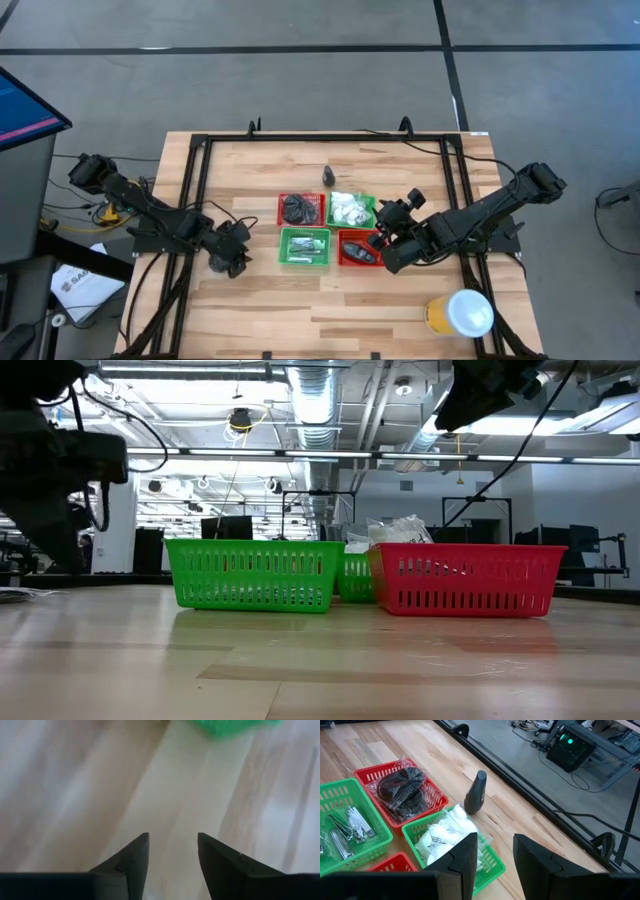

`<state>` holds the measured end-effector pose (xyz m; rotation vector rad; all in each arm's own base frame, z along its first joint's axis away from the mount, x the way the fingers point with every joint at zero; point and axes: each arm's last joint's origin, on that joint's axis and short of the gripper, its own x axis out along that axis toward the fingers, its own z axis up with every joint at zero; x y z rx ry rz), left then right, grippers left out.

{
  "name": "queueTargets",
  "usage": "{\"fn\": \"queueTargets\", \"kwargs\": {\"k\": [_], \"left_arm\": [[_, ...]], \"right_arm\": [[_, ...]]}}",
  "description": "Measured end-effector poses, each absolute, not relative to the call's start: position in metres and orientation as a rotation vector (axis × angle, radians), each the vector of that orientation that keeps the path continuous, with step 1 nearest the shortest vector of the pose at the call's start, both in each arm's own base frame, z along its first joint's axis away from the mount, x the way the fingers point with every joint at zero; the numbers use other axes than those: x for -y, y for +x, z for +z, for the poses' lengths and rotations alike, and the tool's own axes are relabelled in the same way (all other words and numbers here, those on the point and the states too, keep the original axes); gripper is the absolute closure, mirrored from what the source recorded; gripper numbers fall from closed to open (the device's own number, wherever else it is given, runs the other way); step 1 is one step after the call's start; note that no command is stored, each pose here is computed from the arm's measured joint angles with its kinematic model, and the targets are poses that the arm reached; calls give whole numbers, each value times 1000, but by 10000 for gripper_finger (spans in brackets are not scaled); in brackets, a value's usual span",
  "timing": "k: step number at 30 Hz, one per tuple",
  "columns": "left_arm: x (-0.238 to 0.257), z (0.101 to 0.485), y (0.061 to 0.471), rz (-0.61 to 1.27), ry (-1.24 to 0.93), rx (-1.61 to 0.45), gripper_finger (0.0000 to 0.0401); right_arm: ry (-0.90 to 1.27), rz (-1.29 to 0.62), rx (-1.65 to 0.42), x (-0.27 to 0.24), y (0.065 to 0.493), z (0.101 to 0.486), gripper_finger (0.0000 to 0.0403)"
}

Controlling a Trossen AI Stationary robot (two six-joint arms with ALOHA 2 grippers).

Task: Pick & Place Travel size toiletries
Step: Put the black hairbrush into the left red basket

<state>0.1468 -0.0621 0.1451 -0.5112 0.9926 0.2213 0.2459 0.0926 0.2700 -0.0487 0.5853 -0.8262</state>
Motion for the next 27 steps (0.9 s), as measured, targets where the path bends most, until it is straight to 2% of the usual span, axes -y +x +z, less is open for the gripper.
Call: {"fn": "queueTargets", "kwargs": {"k": [3, 5, 7, 13, 22, 27], "left_arm": [[56, 140, 137, 238, -569, -1174, 250], [47, 135, 125, 369, -589, -1290, 256], [42, 135, 121, 436, -603, -1322, 261], [41, 144, 128, 356, -629, -1209, 262], [38, 160, 124, 450, -605, -1239, 280], [37, 158, 120, 490, -594, -1284, 290]], "right_arm": [[-49, -827, -585, -92, 246, 270, 287], [-48, -829, -586, -92, 246, 270, 287], [-44, -833, -584, -91, 247, 270, 287], [-30, -848, -577, -87, 249, 270, 287], [-23, -869, -577, -81, 251, 271, 287], [-23, -867, -576, -82, 251, 271, 287]]}}
